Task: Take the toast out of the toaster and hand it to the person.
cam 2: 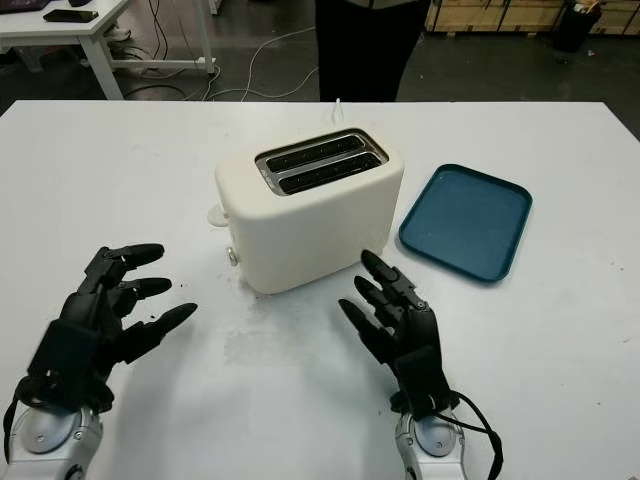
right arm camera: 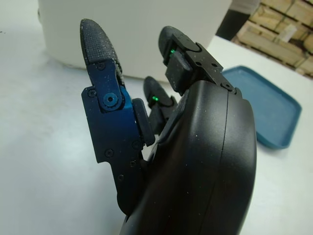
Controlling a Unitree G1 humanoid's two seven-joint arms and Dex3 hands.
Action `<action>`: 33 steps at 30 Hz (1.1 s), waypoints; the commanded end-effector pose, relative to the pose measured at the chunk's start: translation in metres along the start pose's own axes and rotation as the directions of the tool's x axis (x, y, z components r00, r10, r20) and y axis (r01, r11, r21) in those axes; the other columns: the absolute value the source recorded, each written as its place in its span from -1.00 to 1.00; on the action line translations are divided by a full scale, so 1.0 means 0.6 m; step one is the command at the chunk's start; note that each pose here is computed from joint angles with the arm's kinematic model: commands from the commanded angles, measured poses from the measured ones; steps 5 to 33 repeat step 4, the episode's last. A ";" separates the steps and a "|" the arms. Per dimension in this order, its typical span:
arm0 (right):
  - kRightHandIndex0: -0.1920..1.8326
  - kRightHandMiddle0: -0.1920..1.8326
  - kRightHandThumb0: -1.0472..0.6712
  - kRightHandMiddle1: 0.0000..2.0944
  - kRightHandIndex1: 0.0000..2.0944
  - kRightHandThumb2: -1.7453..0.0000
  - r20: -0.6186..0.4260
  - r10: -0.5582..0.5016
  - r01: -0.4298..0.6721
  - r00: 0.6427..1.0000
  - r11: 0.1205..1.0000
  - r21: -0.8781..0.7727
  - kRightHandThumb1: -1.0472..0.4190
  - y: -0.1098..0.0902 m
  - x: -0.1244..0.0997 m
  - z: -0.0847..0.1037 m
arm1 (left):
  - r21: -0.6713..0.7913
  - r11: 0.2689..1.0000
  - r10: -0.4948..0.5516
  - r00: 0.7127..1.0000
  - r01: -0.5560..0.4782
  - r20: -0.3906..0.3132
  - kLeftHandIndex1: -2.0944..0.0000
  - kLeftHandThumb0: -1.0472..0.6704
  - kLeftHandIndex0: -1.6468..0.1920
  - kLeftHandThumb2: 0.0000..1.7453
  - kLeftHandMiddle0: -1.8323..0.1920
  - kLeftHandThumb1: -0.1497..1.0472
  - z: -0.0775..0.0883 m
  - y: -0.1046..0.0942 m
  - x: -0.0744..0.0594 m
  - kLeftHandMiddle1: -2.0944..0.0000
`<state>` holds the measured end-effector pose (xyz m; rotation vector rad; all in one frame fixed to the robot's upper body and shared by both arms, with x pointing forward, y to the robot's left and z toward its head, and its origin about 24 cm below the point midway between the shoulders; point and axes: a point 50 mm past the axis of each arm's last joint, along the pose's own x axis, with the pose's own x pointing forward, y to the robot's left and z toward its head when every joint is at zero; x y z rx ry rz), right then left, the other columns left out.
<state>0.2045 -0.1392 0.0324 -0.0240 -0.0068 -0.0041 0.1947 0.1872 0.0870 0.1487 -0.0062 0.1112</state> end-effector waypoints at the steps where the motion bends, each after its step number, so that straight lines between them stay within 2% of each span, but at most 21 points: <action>1: -0.31 -0.27 -0.50 -0.97 -0.76 0.97 0.029 -0.024 0.025 0.999 1.000 -0.012 -0.83 -0.002 -0.001 0.008 | 0.005 1.000 -0.002 1.000 0.002 0.012 -0.20 -0.84 0.78 -0.99 0.80 0.37 0.003 -0.003 0.002 -0.35; 33: -0.32 -0.28 -0.50 -0.98 -0.76 0.97 0.025 -0.030 0.031 0.999 0.999 -0.019 -0.83 -0.003 -0.004 0.010 | 0.005 1.000 -0.010 1.000 0.010 0.011 -0.21 -0.84 0.78 -0.99 0.80 0.37 0.003 -0.004 0.001 -0.36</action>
